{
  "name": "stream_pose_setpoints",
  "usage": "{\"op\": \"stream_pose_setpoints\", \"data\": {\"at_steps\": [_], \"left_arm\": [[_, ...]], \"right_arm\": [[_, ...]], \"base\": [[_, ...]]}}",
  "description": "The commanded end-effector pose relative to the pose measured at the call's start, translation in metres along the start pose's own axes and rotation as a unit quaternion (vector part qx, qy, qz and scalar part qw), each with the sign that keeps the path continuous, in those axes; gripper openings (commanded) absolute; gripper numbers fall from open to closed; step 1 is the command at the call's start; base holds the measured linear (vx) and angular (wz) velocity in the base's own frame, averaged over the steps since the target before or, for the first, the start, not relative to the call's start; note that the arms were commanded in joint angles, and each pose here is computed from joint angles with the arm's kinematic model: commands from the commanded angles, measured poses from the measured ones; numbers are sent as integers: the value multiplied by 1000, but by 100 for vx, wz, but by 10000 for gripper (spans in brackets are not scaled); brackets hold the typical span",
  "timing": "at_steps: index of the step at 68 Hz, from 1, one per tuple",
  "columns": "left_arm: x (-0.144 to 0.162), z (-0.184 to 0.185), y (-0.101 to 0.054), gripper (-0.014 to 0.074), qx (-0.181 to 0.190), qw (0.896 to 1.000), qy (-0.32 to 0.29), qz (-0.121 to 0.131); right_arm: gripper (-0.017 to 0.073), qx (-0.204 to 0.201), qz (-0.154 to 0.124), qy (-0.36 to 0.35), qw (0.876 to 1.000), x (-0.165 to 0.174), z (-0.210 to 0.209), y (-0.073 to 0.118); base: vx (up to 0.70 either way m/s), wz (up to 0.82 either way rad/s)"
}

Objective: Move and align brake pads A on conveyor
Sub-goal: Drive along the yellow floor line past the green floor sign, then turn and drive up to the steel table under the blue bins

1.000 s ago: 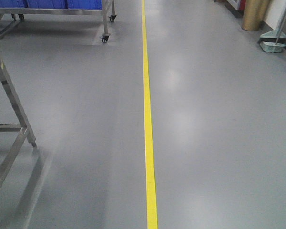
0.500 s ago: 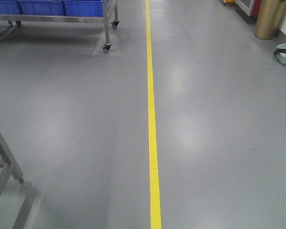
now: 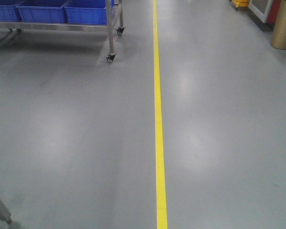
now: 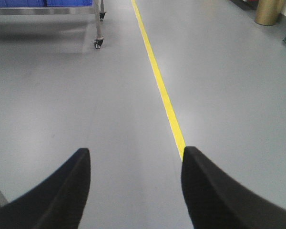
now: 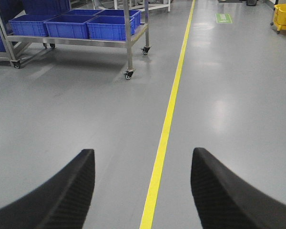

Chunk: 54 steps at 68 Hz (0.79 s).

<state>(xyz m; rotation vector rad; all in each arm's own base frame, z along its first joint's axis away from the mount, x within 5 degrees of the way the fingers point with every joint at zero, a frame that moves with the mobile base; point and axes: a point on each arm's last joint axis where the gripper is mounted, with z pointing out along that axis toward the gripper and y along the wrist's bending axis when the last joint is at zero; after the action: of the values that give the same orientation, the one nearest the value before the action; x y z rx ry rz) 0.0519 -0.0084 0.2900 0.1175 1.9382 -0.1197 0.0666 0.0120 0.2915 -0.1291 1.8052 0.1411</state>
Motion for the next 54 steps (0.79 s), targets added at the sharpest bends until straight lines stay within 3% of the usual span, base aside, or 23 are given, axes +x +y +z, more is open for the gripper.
{"op": "stream_pose_setpoints", "data": {"at_steps": [1,32,54], "left_arm": [[-13,-3,-1,414,3,999,-41,-4],[-13,-3,-1,414,3,999,-41,-4],[-13,-3,-1,414,3,999,-41,-4]], "right_arm": [[432,4,-4,-46,999,-15,-3,0],[432,4,-4,-46,999,-15,-3,0],[432,4,-4,-46,999,-15,-3,0]], "base": [[55,7],[51,12],[40,59]]}}
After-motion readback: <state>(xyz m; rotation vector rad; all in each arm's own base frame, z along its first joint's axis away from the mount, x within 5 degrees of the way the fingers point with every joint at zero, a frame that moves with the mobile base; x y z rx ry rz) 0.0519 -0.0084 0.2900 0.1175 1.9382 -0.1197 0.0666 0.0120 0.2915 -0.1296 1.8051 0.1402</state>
